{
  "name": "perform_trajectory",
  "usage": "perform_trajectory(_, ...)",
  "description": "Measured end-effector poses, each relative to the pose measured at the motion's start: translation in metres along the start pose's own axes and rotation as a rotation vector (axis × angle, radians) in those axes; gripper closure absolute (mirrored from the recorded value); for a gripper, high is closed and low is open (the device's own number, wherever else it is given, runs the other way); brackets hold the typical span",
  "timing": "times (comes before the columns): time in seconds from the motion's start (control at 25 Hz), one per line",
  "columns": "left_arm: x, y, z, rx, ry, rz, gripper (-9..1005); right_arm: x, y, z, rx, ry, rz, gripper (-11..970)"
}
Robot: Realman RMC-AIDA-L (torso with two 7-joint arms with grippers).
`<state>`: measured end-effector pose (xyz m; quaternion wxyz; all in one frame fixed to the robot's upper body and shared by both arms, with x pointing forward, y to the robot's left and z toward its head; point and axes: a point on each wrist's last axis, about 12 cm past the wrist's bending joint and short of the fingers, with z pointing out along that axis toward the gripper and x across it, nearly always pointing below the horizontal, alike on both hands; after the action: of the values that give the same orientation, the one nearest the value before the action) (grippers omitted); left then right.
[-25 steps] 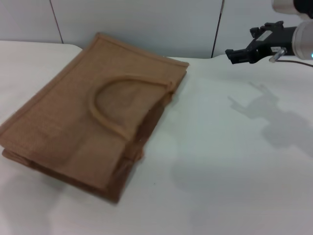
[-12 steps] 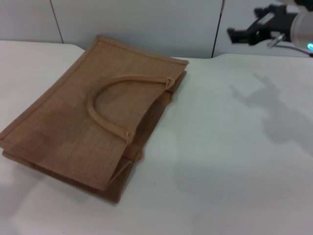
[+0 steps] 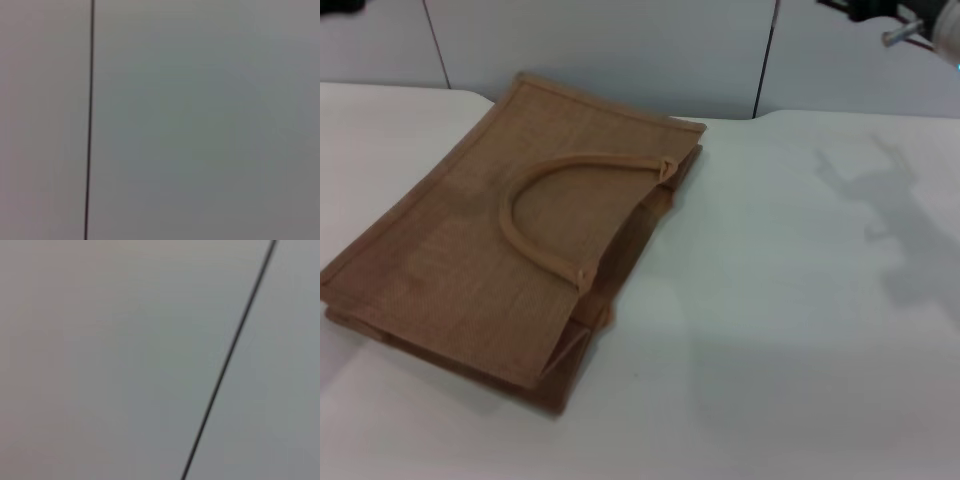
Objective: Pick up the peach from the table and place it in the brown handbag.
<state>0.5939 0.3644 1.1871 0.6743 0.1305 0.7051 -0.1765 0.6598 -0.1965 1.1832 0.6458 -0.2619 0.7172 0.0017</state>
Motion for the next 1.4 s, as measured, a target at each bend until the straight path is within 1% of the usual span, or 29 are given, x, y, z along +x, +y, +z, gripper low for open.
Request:
perform_trajectory(0.12, 0.027, 0.003, -0.005, -0.027, -0.023, -0.005, 300, 0.008, 0.001, -0.003, 0.049, -0.012, 0.001, 81)
perform_trajectory(0.16, 0.038, 0.003, -0.006, -0.042, -0.034, -0.009, 300, 0.014, -0.002, -0.006, 0.082, -0.009, 0.010, 81)
perform_trajectory(0.2, 0.046, 0.004, -0.008, -0.057, -0.049, -0.014, 301, 0.014, -0.002, -0.006, 0.082, -0.009, 0.010, 81)
perform_trajectory(0.28, 0.061, 0.005, -0.012, -0.100, -0.085, -0.021, 301, 0.021, -0.004, -0.009, 0.122, -0.008, 0.026, 81)
perform_trajectory(0.4, 0.081, 0.003, -0.017, -0.159, -0.118, -0.035, 302, 0.033, -0.003, -0.011, 0.193, -0.015, 0.053, 81)
perform_trajectory(0.6, 0.111, -0.005, -0.015, -0.223, -0.079, -0.027, 304, 0.058, 0.004, -0.017, 0.301, -0.067, 0.073, 81)
perform_trajectory(0.68, 0.120, -0.007, -0.016, -0.257, -0.073, -0.018, 305, 0.067, 0.006, -0.019, 0.308, -0.091, 0.092, 81)
perform_trajectory(0.88, 0.140, -0.015, -0.019, -0.321, -0.043, 0.016, 304, 0.089, 0.012, -0.021, 0.245, -0.109, 0.140, 81)
perform_trajectory(1.04, 0.151, -0.022, -0.018, -0.373, -0.029, 0.008, 303, 0.098, 0.012, -0.026, 0.230, -0.117, 0.151, 81)
perform_trajectory(1.2, 0.153, -0.026, -0.014, -0.383, -0.023, 0.007, 303, 0.105, 0.010, -0.028, 0.238, -0.103, 0.150, 82)
perform_trajectory(1.4, 0.155, -0.028, -0.013, -0.394, -0.021, 0.009, 302, 0.113, 0.006, -0.034, 0.261, -0.108, 0.190, 82)
